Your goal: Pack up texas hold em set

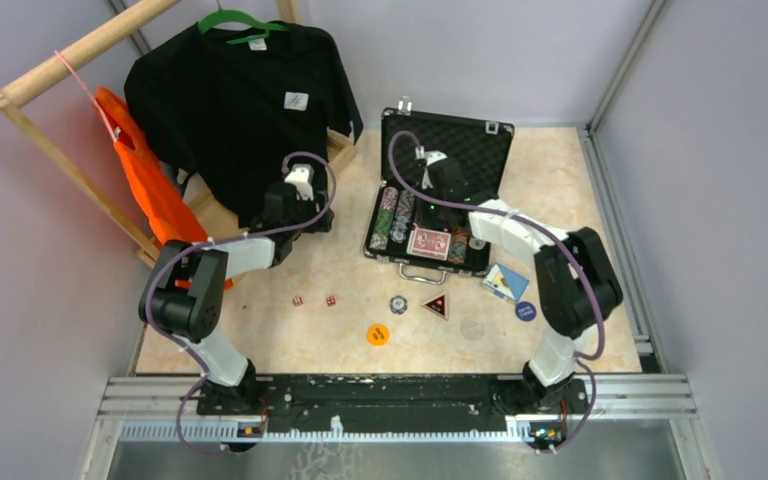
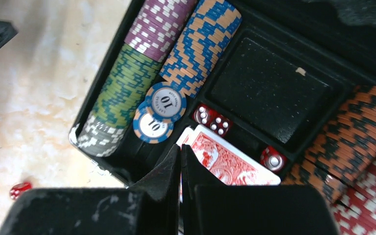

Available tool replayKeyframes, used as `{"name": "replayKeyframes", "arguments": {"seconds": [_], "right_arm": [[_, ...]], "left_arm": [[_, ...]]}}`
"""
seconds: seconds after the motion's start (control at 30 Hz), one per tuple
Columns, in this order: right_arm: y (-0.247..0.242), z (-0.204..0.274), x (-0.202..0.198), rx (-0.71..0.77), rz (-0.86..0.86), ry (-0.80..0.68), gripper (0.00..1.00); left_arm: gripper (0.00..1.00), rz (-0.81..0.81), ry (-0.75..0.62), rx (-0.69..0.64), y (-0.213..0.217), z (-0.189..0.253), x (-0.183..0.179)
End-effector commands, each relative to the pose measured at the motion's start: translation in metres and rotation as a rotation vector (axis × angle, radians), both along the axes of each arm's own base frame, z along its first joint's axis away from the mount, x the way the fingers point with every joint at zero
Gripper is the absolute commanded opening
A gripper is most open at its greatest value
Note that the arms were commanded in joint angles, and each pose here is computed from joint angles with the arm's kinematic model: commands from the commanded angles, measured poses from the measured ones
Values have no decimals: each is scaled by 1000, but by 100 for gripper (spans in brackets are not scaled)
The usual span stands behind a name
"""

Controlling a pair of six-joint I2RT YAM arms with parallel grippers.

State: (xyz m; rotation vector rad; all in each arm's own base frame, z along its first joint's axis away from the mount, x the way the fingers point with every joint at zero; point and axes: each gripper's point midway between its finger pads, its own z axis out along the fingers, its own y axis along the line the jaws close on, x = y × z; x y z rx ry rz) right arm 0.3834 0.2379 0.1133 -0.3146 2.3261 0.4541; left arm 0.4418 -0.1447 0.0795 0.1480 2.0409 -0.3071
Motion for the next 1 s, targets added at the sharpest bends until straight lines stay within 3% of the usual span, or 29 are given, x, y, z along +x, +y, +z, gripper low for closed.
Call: {"name": "replayKeyframes", "arguments": {"seconds": [0.0, 0.97], "right_arm": [[33, 0, 13, 4, 63, -22, 0], [72, -45, -28, -65, 180, 85, 0]], "left_arm": [[71, 74, -9, -65, 10, -6, -17], [71, 106, 20, -72, 13, -22, -16]]}}
